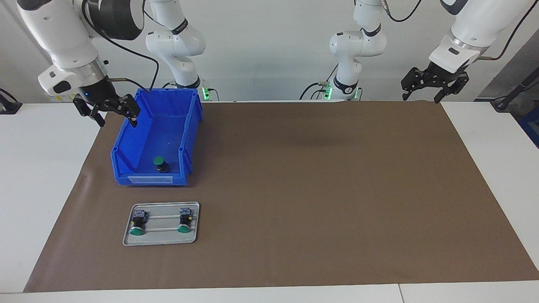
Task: Place and press button with both arms
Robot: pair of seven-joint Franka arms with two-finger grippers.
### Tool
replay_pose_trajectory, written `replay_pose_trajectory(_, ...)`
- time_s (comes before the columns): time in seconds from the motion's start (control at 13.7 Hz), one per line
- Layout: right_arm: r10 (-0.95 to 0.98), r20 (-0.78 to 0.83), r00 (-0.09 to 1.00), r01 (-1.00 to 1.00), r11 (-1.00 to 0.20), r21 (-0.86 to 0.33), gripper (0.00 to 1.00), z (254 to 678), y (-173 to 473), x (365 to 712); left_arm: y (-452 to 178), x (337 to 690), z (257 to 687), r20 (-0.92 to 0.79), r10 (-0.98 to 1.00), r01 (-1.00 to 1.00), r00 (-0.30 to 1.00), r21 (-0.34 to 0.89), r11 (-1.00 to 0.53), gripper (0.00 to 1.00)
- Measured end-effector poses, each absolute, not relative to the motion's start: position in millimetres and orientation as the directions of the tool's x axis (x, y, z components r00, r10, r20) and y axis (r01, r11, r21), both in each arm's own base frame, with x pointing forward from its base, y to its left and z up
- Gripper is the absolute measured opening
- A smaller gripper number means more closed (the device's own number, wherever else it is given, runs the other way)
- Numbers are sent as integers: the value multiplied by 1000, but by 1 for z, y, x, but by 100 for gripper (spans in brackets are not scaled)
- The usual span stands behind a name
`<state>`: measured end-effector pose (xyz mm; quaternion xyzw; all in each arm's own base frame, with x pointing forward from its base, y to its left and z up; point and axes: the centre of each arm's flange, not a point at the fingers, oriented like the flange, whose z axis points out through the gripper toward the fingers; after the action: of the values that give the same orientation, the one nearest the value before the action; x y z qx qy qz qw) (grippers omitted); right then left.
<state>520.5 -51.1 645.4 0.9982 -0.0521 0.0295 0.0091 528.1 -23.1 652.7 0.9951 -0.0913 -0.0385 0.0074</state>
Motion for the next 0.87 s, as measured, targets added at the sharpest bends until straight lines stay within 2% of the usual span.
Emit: replay_pose_trajectory(0.87, -124, 15, 992, -124, -992, 2, 100, 643, -61, 515, -23, 528, 653, -75, -182, -181, 980, 22, -983, 100)
